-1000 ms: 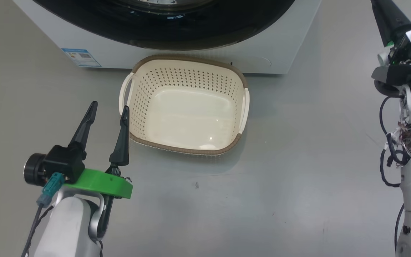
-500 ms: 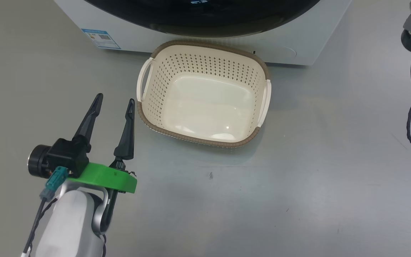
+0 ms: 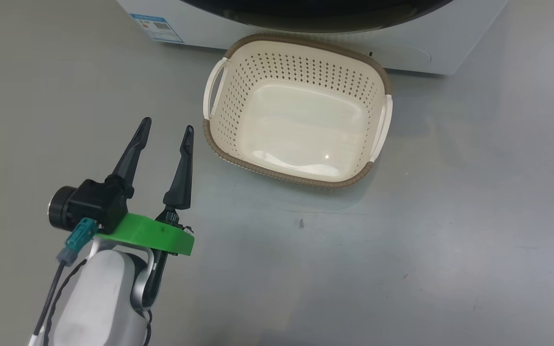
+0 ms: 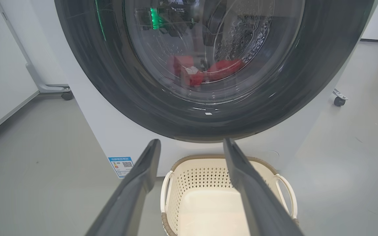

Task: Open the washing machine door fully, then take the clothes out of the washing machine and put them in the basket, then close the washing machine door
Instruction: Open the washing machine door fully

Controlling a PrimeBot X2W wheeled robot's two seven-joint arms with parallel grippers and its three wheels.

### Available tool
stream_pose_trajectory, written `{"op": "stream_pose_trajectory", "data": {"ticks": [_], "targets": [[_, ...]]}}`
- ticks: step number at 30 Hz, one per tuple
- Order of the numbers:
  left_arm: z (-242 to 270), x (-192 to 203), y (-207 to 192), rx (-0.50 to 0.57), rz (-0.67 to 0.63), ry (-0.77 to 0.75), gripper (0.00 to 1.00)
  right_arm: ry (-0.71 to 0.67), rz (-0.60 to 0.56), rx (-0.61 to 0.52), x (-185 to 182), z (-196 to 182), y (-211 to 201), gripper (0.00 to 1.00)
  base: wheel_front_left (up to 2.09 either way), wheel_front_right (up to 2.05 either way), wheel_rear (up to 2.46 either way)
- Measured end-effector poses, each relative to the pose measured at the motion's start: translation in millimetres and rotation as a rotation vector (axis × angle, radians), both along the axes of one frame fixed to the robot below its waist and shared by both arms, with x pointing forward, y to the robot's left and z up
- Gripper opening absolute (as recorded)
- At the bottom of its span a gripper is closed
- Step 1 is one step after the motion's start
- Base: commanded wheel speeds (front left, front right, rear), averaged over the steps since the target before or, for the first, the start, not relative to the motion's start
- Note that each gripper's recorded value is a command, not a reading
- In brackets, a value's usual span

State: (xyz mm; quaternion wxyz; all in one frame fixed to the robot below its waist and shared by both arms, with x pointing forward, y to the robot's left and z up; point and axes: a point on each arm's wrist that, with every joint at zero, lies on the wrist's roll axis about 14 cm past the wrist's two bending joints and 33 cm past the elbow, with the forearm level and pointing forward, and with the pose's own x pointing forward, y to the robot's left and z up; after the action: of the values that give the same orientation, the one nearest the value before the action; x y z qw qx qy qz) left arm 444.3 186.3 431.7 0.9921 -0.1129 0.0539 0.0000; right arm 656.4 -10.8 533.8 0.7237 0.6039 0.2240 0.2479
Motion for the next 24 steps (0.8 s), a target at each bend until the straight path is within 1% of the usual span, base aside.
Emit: {"op": "stream_pose_trajectory", "data": {"ticks": [6, 10, 24], "targets": [[-2, -2, 3, 0.001, 0.007, 0.01, 1.0, 0.022, 0.036, -0.022, 5, -11, 14, 0.0, 0.0, 0.0, 0.0], [-4, -3, 7, 0.005, 0.02, 0.016, 1.0, 0.02, 0.056, -0.016, 10, -8, 23, 0.0, 0.0, 0.0, 0.0], [-7, -3, 10, 0.01, 0.032, 0.025, 1.0, 0.05, 0.117, -0.029, 13, -15, 29, 0.0, 0.0, 0.0, 0.0]]}}
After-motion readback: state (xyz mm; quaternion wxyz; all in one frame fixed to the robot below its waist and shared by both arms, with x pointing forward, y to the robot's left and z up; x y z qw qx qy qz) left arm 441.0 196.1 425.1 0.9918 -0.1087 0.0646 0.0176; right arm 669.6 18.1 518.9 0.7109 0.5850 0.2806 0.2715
